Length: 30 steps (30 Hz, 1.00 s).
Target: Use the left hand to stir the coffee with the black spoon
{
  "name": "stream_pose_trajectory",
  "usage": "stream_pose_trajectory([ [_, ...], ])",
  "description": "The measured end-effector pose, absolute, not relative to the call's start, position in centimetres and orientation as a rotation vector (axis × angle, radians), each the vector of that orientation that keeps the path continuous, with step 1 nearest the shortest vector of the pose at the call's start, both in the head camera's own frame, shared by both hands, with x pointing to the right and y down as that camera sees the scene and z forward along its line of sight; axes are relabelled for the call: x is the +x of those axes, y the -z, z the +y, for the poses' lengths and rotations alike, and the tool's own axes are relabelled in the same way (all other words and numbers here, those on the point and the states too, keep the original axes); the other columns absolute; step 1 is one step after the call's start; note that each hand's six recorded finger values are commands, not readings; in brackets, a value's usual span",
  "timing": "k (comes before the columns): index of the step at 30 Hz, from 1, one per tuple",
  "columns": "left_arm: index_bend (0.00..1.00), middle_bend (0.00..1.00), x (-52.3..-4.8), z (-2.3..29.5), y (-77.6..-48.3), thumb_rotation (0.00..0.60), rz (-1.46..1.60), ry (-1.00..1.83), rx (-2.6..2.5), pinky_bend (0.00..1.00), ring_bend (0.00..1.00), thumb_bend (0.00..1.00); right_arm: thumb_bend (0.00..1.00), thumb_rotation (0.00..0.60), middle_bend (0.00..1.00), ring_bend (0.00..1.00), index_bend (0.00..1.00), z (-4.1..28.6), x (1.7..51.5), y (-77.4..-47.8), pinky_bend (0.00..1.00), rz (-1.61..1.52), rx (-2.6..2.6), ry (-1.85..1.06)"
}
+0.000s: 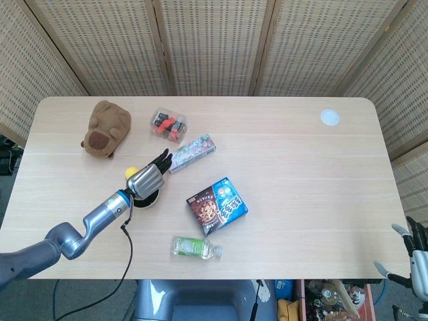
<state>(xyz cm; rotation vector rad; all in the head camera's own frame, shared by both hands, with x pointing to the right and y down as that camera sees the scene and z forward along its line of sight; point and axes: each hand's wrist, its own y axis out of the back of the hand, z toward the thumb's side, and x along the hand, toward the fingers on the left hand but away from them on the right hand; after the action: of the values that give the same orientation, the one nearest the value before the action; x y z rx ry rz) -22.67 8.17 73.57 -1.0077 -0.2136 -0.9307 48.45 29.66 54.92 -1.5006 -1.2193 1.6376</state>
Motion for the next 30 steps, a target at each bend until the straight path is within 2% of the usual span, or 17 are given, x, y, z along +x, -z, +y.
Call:
stream_pose_trajectory([
  [8, 0.68, 0.15, -23.3, 7.4, -73.9, 0.6, -0.218, 0.964, -0.986, 0.0, 0.0, 0.4, 0.26, 0.474, 0.11, 0.0, 0.21, 29.8, 48.6, -54.9, 0.07, -1.22, -1.5, -1.642],
  [21, 0.68, 0.15, -25.2, 8.4, -73.6, 0.6, -0.22, 0.977, -1.01, 0.0, 0.0, 0.4, 0.26, 0.474, 0.11, 0.0, 0.21, 29.8, 48.5, -54.9, 0.07, -1.217, -1.503, -1.641],
  [30, 0.68, 0.15, -22.7, 10.0, -73.3, 0.6, -0.224, 0.907, -1.048, 0.0, 0.0, 0.4, 0.26, 0.475, 0.11, 0.0, 0.21, 29.9, 48.6, -54.9, 0.07, -1.223, -1.497, -1.643],
])
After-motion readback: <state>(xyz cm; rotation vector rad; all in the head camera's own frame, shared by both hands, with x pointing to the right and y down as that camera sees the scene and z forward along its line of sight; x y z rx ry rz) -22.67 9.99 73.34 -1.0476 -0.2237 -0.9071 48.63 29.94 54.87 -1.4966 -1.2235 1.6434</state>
